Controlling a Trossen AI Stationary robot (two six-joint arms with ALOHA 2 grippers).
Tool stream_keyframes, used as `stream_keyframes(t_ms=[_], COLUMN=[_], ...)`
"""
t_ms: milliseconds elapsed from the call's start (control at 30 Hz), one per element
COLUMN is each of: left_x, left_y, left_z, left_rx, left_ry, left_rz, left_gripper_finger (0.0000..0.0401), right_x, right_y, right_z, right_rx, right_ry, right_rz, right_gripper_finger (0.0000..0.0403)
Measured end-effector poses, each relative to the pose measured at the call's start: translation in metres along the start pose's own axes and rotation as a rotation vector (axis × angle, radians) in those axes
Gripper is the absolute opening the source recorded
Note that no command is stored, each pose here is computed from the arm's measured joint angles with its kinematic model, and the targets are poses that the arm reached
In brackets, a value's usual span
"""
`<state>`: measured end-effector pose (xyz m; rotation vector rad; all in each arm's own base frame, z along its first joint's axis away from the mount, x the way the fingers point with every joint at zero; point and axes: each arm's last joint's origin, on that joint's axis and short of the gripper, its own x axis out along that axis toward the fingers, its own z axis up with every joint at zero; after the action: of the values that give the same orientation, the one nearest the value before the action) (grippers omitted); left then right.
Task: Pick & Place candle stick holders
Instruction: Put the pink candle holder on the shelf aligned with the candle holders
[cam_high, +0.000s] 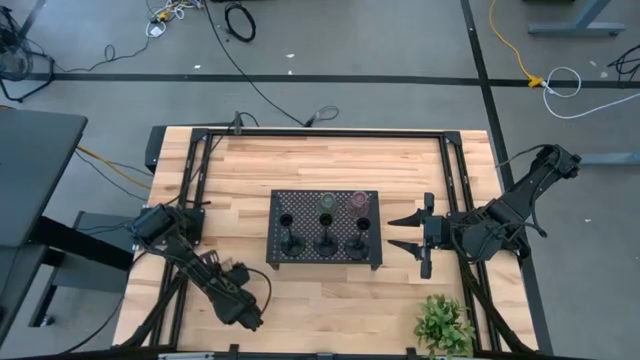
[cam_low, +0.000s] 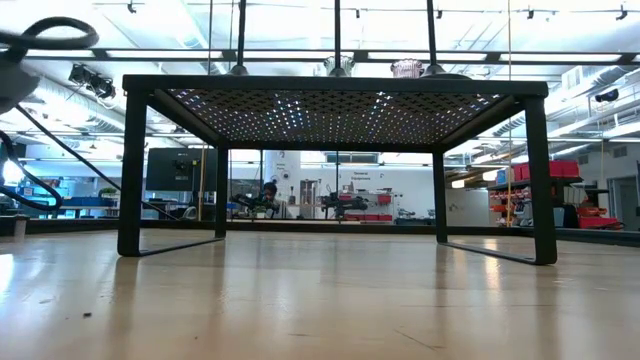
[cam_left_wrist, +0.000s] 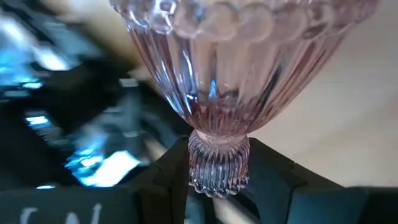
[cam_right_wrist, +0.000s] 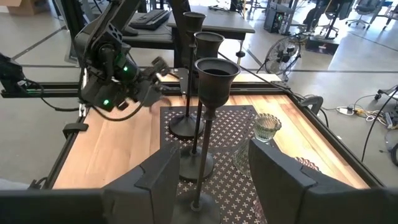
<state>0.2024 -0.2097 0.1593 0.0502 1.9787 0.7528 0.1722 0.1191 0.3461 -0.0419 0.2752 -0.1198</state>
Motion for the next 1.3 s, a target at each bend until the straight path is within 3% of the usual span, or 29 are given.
stream_keyframes(t_ms=[67, 300, 733, 967, 1300], left_x=[0.0, -0.01, -0.026, -0.033, -0.029], left_y=[0.005, 0.018, 0.103, 0.158, 0.214], left_z=[-0.001, -0.002, -0.015, -0.003, 0.021], left_rx=[0.02, 0.196, 0.093, 0.036, -0.004], left_ry=[-0.008, -0.178, -0.325, -0.446, -0.446], left_rz=[0.05, 0.067, -0.123, -0.193, -0.233], left_gripper_finger=[0.0137, 0.0137, 0.0137, 0.0137, 0.0137], right_x=[0.0, 0.0, 0.0, 0.0, 0.0], right_y=[0.0, 0.0, 0.0, 0.0, -0.001], right_z=[0.0, -0.001, -0.001, -0.001, -0.001], right_rx=[0.0, -0.005, -0.019, -0.022, -0.026], right_ry=[0.0, 0.004, 0.01, 0.01, 0.008], right_rz=[0.0, -0.001, -0.005, -0.005, -0.013], right_gripper_finger=[0.0192, 0.0192, 0.0192, 0.0192, 0.0192])
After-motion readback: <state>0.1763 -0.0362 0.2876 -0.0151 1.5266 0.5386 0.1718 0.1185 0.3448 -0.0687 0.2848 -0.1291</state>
